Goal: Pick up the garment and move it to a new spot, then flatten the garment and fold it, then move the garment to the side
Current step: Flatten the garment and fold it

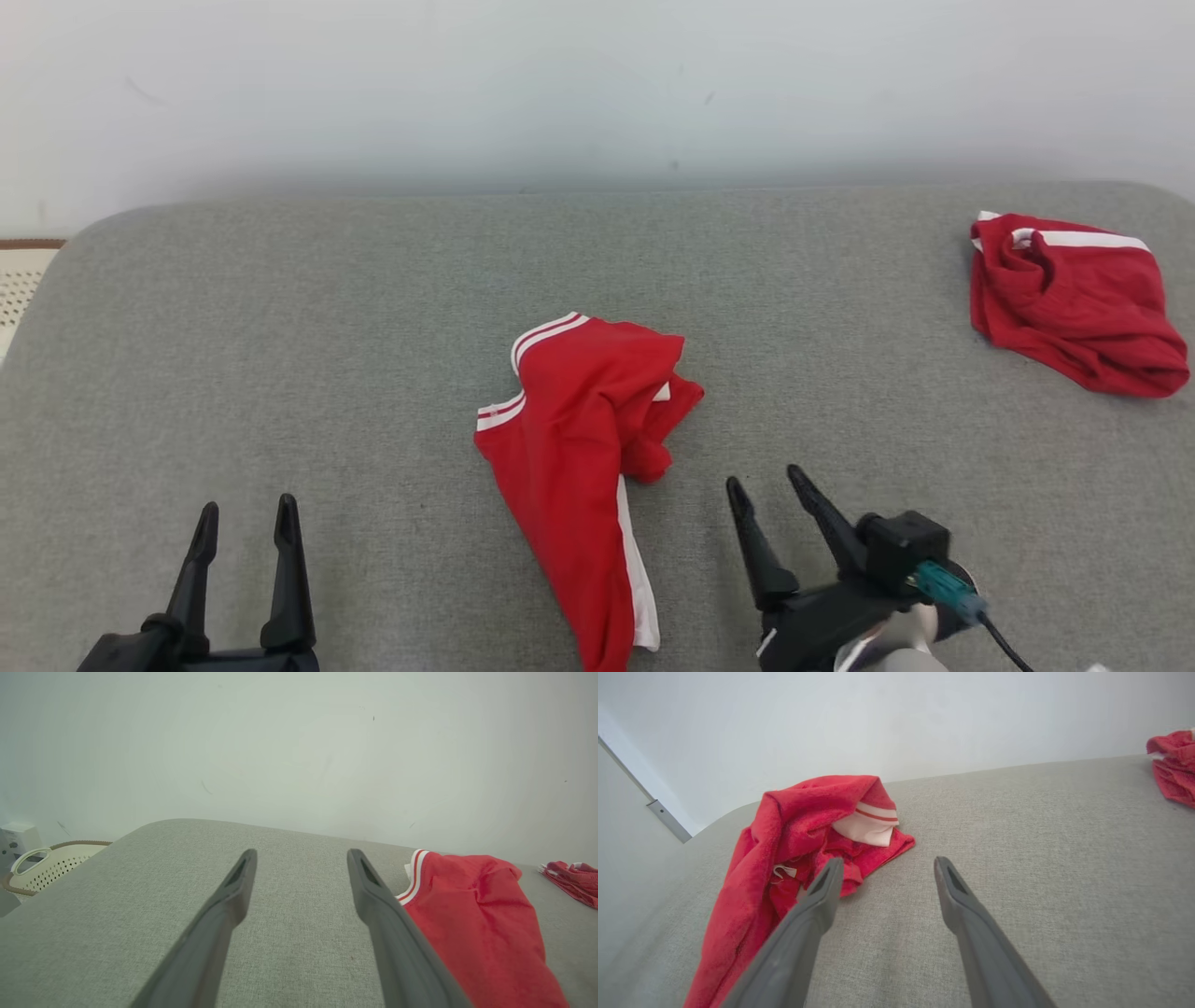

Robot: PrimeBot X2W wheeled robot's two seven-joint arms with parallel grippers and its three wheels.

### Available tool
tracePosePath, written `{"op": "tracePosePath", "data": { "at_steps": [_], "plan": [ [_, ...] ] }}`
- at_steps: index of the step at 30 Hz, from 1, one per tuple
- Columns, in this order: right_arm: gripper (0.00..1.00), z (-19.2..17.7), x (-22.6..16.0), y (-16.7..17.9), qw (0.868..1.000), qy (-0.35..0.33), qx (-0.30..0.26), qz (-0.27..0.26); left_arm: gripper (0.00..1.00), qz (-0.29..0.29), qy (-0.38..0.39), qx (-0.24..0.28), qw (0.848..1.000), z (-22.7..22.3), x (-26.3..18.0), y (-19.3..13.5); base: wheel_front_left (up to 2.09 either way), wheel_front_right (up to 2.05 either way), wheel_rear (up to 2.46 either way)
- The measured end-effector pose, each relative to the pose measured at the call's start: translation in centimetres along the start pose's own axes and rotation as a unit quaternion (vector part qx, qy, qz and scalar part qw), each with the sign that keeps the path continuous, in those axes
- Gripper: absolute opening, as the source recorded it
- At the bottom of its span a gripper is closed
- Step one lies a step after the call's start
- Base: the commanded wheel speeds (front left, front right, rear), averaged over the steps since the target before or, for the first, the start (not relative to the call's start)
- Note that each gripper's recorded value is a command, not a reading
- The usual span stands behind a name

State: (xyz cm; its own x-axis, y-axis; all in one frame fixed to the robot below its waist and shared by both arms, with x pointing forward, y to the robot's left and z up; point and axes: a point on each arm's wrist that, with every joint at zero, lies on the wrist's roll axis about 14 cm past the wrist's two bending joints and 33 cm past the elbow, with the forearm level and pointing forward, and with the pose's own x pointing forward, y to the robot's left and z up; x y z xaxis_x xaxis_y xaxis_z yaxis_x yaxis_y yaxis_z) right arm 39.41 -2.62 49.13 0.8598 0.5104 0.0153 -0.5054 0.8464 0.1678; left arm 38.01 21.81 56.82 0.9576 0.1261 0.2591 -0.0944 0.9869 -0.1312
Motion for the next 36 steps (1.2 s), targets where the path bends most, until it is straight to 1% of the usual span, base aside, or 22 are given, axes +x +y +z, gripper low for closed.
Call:
{"op": "tracePosePath", "data": {
  "at_steps": [6, 13, 22, 23, 24, 25, 31, 33, 36],
  "plan": [
    [1.0, -1.1, 1.7, 1.8, 0.998, 0.031, -0.02, 0.047, 1.0, 0.009, 0.002, -0.002, 1.0, -0.1, -0.4, 0.6, 0.0, 0.0, 0.0],
    [1.0, -3.0, 4.1, 3.1, 0.992, 0.074, -0.04, 0.09, 1.0, 0.016, 0.007, -0.003, 1.0, -0.3, -0.9, 1.3, 0.0, 0.0, 0.0],
    [1.0, -5.6, 6.1, 3.1, 0.985, 0.122, -0.063, 0.107, 1.0, 0.036, 0.013, 0.005, 0.999, -0.4, -1.7, 2.8, 0.0, 0.0, 0.0],
    [0.75, -5.8, 6.4, 3.1, 0.984, 0.126, -0.065, 0.108, 1.0, 0.039, 0.014, 0.007, 0.999, -0.4, -1.8, 3.1, 0.0, 0.0, 0.0],
    [0.29, -5.9, 6.6, 3.1, 0.983, 0.128, -0.069, 0.11, 1.0, 0.043, 0.015, 0.008, 0.999, -0.4, -1.9, 3.3, 0.0, 0.0, 0.0],
    [0.0, -6.2, 6.7, 3.1, 0.982, 0.133, -0.072, 0.112, 1.0, 0.046, 0.016, 0.008, 0.999, -0.4, -2.0, 3.5, 0.0, 0.0, 0.0],
    [0.0, -6.7, 7.3, 2.7, 0.981, 0.142, -0.071, 0.108, 1.0, 0.054, 0.022, 0.011, 0.998, -0.9, -2.1, 4.0, 0.0, 0.0, 0.0],
    [0.0, -5.9, 7.7, 2.2, 0.983, 0.132, -0.072, 0.103, 1.0, 0.054, 0.022, 0.011, 0.998, -0.9, -1.9, 3.9, 0.0, 0.0, 0.0],
    [0.0, -3.8, 8.4, 1.0, 0.987, 0.101, -0.08, 0.093, 1.0, 0.051, 0.022, 0.008, 0.998, -1.0, -1.7, 3.7, 0.0, 0.0, 0.0]
  ]
}}
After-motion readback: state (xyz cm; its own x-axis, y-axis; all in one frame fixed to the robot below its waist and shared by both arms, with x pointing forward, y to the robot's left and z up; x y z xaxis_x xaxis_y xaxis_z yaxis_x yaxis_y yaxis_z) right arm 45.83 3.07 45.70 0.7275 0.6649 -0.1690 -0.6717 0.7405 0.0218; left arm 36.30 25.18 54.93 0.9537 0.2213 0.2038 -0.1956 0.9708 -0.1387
